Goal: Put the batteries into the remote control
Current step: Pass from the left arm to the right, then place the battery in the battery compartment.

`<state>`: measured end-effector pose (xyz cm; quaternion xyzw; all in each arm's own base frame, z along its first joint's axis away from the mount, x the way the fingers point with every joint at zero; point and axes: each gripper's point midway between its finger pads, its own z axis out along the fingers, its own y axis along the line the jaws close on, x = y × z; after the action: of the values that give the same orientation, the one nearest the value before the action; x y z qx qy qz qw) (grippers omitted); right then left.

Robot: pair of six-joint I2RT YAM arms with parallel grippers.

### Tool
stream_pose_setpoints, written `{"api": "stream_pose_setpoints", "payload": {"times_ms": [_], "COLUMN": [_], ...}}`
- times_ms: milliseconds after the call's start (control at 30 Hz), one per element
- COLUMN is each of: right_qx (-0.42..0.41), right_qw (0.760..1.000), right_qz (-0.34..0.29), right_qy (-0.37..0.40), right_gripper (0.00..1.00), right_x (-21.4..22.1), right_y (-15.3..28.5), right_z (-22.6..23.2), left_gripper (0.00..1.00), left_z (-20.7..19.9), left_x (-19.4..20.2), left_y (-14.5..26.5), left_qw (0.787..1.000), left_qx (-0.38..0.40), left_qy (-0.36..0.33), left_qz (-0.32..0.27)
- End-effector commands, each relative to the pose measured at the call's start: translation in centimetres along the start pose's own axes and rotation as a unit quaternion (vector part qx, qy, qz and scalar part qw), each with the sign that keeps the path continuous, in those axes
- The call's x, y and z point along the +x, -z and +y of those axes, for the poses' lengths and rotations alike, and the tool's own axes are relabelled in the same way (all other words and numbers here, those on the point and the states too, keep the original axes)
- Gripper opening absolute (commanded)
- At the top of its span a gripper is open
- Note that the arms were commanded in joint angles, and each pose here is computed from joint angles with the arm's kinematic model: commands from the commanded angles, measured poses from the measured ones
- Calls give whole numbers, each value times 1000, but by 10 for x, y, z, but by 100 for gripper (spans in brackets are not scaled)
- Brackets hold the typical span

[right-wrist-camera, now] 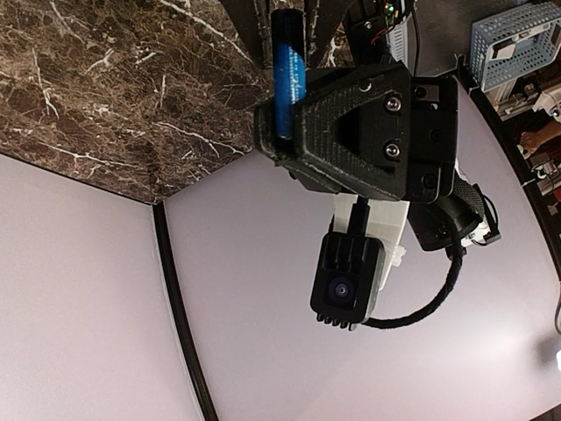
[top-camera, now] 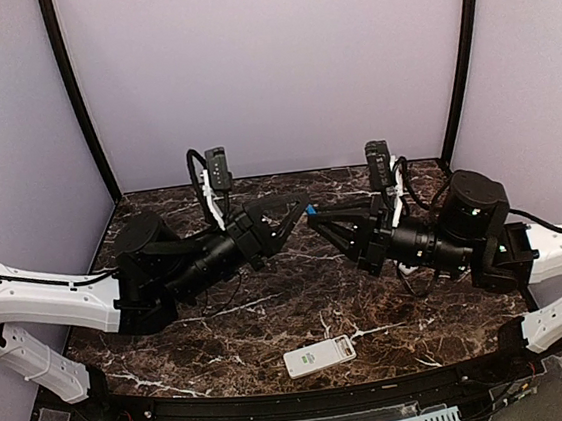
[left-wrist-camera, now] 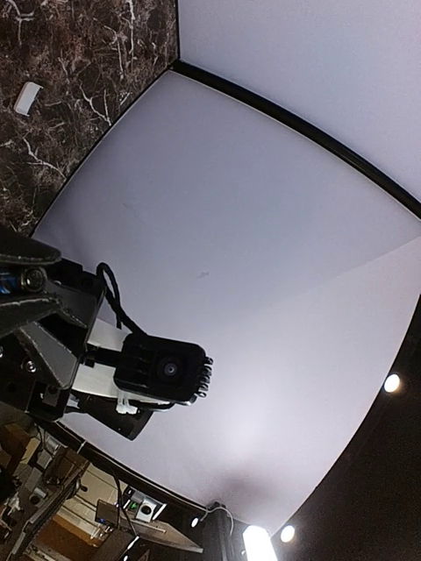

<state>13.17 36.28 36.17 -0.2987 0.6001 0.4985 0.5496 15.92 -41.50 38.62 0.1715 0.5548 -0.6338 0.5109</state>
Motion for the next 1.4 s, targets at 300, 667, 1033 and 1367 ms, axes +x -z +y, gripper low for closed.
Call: {"api": "stream_pose_setpoints", "payload": {"times_ms": [300, 667, 1033, 1367], "right_qx": [-18, 182, 264, 260], "right_qw": [1000, 952, 800, 788], "right_qz": [-15, 217, 452, 474], "right_qy": [-7, -118, -293, -294], "right_gripper": [0, 0, 0, 0], "right_x": [-16, 48, 176, 218], "right_y": [6, 57, 111, 91], "right_z": [10, -46, -53, -60], "left_gripper": [0, 73, 74, 99], "left_z": [-9, 25, 112, 135], "left_x": [-12, 4, 143, 248], "left_y": [2, 45, 130, 157], "left_qw": [1000, 984, 861, 809], "left_qx": [16, -80, -218, -165], "left_qy": [1, -154, -310, -289], "left_qz": [-22, 47, 340, 485]}}
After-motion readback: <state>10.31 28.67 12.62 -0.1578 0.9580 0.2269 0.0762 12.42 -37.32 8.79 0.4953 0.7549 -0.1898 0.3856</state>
